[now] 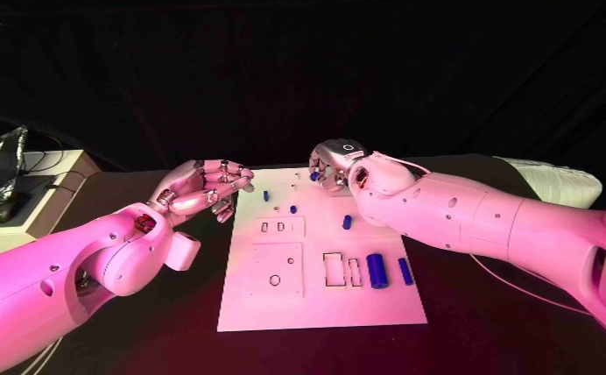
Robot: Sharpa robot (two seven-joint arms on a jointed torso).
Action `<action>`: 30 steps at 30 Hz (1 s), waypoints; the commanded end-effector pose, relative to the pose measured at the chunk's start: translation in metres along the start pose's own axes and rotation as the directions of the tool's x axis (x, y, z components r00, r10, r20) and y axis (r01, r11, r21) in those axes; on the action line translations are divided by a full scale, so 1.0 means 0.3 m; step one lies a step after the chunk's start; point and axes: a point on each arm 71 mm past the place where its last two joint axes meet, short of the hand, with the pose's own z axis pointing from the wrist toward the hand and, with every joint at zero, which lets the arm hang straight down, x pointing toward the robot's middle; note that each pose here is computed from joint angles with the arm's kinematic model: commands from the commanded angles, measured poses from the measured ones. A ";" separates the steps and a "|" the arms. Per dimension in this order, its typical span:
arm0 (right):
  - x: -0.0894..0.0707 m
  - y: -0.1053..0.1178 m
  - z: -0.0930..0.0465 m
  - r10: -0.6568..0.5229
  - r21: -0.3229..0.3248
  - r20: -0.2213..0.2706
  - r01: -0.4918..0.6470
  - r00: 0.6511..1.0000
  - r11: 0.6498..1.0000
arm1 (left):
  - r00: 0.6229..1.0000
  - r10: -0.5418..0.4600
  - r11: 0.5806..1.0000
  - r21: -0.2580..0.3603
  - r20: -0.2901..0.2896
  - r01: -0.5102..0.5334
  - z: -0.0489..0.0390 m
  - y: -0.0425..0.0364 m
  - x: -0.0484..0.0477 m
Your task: Assemble the parts on the task board
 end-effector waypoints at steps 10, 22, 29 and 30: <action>-0.011 0.044 0.042 -0.015 0.013 0.054 0.015 0.998 1.000 | 1.000 -0.013 1.000 0.009 -0.023 0.013 0.003 -0.007 0.016; -0.008 0.035 0.055 -0.026 0.030 0.044 0.024 0.999 0.999 | 0.999 -0.011 1.000 0.017 -0.031 0.011 0.001 -0.020 0.026; -0.009 0.021 0.056 -0.036 0.041 0.043 0.034 0.998 0.999 | 1.000 -0.008 0.999 0.031 -0.029 0.009 0.005 -0.039 0.022; -0.010 0.021 0.056 -0.037 0.042 0.044 0.035 0.998 0.999 | 1.000 -0.008 0.999 0.033 -0.029 0.009 0.006 -0.041 0.022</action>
